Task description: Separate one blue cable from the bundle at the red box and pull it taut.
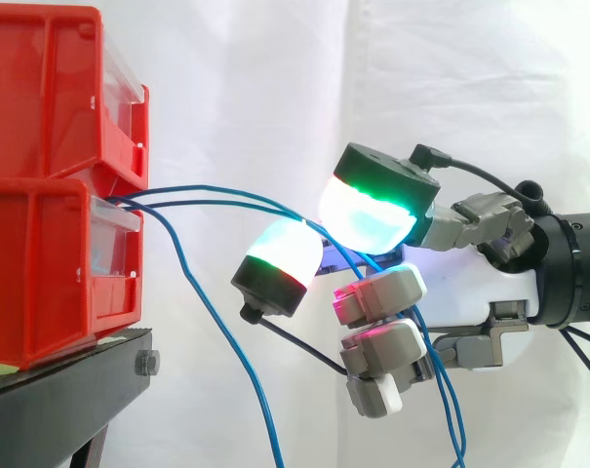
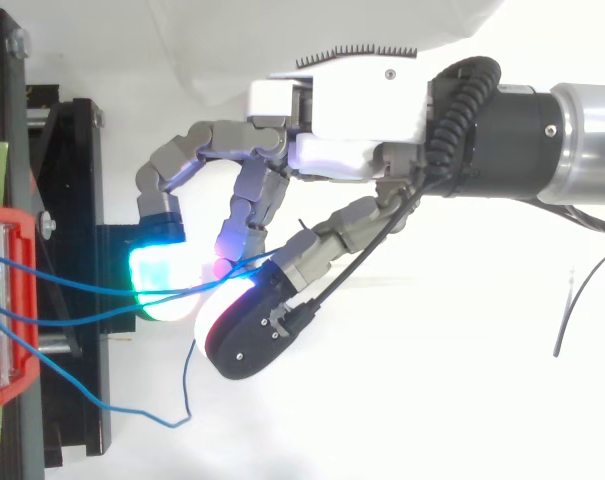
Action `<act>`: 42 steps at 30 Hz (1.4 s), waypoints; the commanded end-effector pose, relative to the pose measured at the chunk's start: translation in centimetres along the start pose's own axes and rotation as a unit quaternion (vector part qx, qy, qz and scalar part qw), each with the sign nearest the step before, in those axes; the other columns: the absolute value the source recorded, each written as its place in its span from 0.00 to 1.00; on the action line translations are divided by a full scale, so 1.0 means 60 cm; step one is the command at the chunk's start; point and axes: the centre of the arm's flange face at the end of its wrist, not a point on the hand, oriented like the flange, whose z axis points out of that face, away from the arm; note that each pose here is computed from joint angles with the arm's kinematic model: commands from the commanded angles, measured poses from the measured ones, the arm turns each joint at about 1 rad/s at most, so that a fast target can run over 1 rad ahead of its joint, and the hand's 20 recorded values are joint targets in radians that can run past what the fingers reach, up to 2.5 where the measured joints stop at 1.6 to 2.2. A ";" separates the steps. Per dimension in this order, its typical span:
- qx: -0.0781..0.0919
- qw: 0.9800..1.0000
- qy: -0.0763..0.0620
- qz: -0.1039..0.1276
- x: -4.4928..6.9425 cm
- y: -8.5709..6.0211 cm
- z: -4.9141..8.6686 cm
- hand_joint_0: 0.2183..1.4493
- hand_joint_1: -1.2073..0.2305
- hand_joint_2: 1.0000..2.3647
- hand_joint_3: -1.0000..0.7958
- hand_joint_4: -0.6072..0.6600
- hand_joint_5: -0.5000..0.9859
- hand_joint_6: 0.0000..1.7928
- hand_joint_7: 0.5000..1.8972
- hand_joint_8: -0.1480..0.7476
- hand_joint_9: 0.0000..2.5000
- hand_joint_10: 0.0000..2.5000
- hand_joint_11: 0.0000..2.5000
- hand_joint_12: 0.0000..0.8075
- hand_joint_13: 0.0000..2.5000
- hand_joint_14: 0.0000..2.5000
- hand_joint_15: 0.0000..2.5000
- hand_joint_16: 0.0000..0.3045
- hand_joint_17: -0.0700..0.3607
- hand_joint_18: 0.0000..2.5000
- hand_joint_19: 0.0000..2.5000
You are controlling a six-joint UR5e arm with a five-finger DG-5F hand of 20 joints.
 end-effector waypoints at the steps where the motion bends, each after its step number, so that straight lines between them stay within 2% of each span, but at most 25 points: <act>1: 0.000 1.000 0.000 0.000 0.000 -0.001 0.000 0.35 0.28 0.01 0.37 0.52 0.21 0.45 0.39 0.46 0.49 0.01 0.54 0.43 0.46 0.01 0.46 0.18 0.44 0.32 0.38; 7: 0.000 1.000 0.000 0.000 0.000 0.001 0.000 0.32 0.42 0.01 0.43 0.55 0.24 0.39 0.43 0.48 0.49 0.01 0.51 0.45 0.47 0.01 0.46 0.19 0.46 0.33 0.39; 11: 0.001 1.000 0.000 0.000 0.000 -0.002 -0.001 0.33 0.48 0.01 0.42 0.54 0.25 0.36 0.51 0.49 0.50 0.01 0.50 0.45 0.47 0.01 0.46 0.19 0.47 0.33 0.39; 13: 0.001 1.000 0.000 0.000 0.000 -0.002 -0.001 0.32 0.49 0.01 0.42 0.53 0.25 0.36 0.52 0.49 0.50 0.01 0.51 0.46 0.47 0.01 0.46 0.19 0.47 0.33 0.39; 17: 0.001 1.000 0.000 0.000 0.000 -0.002 -0.001 0.32 0.48 0.01 0.41 0.53 0.25 0.36 0.53 0.49 0.50 0.01 0.51 0.45 0.47 0.01 0.46 0.19 0.47 0.33 0.39; 24: 0.001 1.000 0.000 0.000 0.000 -0.002 -0.001 0.30 0.40 0.01 0.38 0.53 0.25 0.38 0.50 0.48 0.50 0.01 0.51 0.44 0.47 0.01 0.47 0.18 0.45 0.32 0.39; 29: 0.002 1.000 0.000 0.000 0.000 -0.003 -0.001 0.27 0.34 0.00 0.28 0.54 0.23 0.44 0.45 0.49 0.50 0.01 0.52 0.45 0.46 0.01 0.46 0.19 0.47 0.33 0.39; 34: 0.002 1.000 -0.002 0.000 -0.006 -0.010 -0.004 0.24 0.39 0.00 0.28 0.55 0.23 0.46 0.42 0.50 0.51 0.01 0.52 0.46 0.47 0.01 0.46 0.20 0.47 0.34 0.38; 38: -0.001 1.000 -0.004 0.000 -0.010 -0.010 -0.003 0.29 0.40 0.00 0.29 0.54 0.23 0.48 0.50 0.48 0.52 0.01 0.54 0.44 0.47 0.01 0.47 0.18 0.45 0.33 0.39; 42: -0.002 1.000 -0.004 0.000 -0.010 -0.008 -0.004 0.31 0.39 0.01 0.35 0.53 0.23 0.49 0.51 0.49 0.52 0.01 0.54 0.43 0.47 0.01 0.47 0.18 0.45 0.33 0.39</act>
